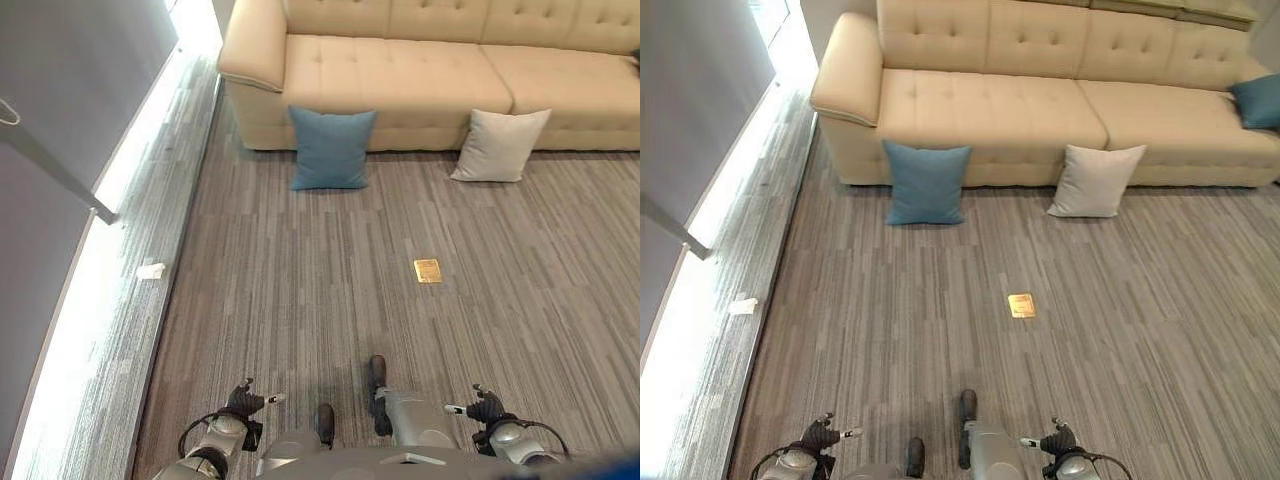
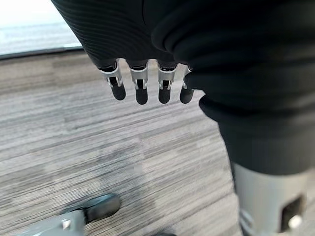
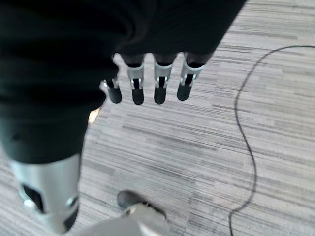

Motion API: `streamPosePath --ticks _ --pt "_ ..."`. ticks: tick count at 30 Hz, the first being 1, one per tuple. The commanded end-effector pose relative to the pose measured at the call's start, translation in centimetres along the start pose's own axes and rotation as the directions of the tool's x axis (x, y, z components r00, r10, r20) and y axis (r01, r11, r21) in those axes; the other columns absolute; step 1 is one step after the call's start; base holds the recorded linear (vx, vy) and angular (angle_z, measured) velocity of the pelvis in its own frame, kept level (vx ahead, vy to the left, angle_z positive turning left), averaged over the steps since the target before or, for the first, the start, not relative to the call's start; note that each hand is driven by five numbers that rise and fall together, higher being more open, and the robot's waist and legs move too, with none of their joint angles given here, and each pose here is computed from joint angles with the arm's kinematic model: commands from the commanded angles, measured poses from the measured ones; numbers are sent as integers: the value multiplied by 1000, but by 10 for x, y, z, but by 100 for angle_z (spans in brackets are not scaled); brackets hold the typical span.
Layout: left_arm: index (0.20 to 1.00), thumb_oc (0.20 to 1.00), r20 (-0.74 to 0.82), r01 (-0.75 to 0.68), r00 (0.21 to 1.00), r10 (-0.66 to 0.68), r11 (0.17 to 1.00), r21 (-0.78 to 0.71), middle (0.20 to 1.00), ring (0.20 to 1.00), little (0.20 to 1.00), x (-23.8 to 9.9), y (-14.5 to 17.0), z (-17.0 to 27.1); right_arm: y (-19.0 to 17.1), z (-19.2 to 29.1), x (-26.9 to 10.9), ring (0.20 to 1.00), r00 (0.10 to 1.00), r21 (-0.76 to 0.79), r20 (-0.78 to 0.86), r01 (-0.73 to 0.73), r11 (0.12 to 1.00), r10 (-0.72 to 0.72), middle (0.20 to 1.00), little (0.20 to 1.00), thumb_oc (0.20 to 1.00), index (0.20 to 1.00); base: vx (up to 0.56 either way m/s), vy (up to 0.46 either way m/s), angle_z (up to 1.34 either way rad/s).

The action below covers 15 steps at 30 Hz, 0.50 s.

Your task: Pick up all the scattered cushions and arrange them neatly on the sofa.

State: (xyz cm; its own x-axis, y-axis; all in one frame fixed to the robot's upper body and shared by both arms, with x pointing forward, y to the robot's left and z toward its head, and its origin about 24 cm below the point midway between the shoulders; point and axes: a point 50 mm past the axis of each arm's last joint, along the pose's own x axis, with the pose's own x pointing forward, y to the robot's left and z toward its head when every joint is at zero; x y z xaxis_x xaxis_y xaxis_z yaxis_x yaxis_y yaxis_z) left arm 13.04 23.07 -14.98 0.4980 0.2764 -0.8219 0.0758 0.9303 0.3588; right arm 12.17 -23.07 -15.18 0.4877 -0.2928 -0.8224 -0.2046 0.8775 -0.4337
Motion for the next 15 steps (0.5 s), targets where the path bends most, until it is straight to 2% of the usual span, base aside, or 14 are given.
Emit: streamPosePath --ticks 1,5,9,12,15 --pt "1000 1000 24 0 1000 -1 1000 29 1000 1000 1000 1 -3 5 -24 4 3 1000 997 28 27 66 997 -66 1000 1000 1000 1000 150 -223 118" --pt "1000 1000 40 -1 999 0 1000 31 1000 1000 1000 2 -3 13 -27 3 4 1000 997 52 12 79 996 -80 1000 1000 1000 1000 131 -143 50" --pt "1000 1000 23 -7 1000 5 997 82 1000 1000 1000 1 0 6 -22 -1 3 1000 997 28 -8 71 997 -70 1000 1000 1000 1000 350 33 22" --pt "1000 1000 -23 -1 1000 3 995 103 1000 1000 1000 -2 0 -10 -19 1 3 1000 998 -5 4 56 998 -56 1000 1000 1000 1000 352 230 -86" --pt "1000 1000 -8 -15 1000 17 989 144 1000 1000 1000 0 5 -5 -22 16 5 1000 997 -52 54 65 996 -62 1000 1000 1000 1000 164 194 -118"
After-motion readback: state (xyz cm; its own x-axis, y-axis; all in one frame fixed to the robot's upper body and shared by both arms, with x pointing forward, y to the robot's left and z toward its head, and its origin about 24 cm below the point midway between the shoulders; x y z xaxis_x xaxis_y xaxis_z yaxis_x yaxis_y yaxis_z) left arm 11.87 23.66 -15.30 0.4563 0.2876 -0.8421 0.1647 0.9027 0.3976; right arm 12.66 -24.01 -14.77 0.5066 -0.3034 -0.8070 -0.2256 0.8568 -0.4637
